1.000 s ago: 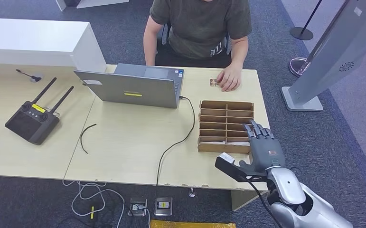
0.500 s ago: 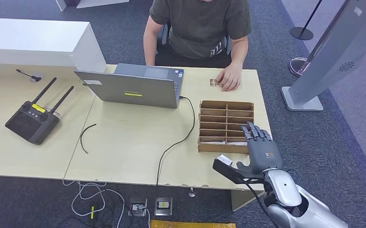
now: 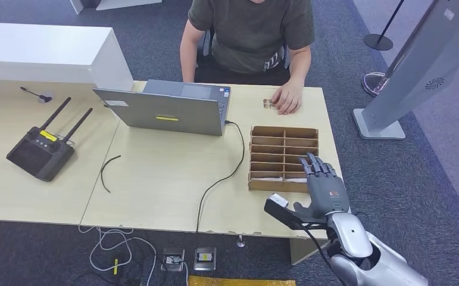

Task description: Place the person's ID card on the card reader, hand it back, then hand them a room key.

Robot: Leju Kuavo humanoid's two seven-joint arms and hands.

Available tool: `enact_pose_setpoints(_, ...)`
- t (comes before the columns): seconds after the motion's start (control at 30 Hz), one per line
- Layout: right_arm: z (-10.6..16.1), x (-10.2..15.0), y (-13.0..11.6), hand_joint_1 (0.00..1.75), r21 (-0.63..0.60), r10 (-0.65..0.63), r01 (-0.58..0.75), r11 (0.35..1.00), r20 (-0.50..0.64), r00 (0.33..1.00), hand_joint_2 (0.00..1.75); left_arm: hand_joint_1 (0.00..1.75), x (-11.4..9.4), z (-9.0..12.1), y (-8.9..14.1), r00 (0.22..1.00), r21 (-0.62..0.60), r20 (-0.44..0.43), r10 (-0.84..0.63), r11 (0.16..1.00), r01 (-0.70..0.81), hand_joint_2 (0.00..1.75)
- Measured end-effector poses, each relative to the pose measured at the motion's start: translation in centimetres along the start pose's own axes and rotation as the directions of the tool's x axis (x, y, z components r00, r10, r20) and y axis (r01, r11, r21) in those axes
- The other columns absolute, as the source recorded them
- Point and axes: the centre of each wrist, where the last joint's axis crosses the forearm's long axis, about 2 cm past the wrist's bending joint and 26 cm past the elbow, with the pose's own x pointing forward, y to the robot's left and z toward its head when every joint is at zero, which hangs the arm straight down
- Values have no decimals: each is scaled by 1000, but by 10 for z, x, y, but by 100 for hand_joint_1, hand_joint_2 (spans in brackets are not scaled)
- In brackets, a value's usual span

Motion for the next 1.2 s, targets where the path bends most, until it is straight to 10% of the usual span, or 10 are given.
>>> enact_pose_setpoints(0.8, -5, -2, 14, 0, 20, 5, -4, 1000, -24, 1000, 175, 0, 6, -1, 1, 1000, -3, 8, -6, 1000, 6, 0)
enact_pose_setpoints(0.93, -5, -2, 15, 168, 23, 8, -8, 1000, -25, 1000, 175, 0, 7, -1, 1, 1000, -2, 9, -6, 1000, 6, 0)
enact_pose_setpoints(1.2, -5, -4, 19, 175, 39, 11, -9, 999, -35, 999, 175, 0, 8, -1, 1, 1000, 1, 11, -7, 1000, 7, 0)
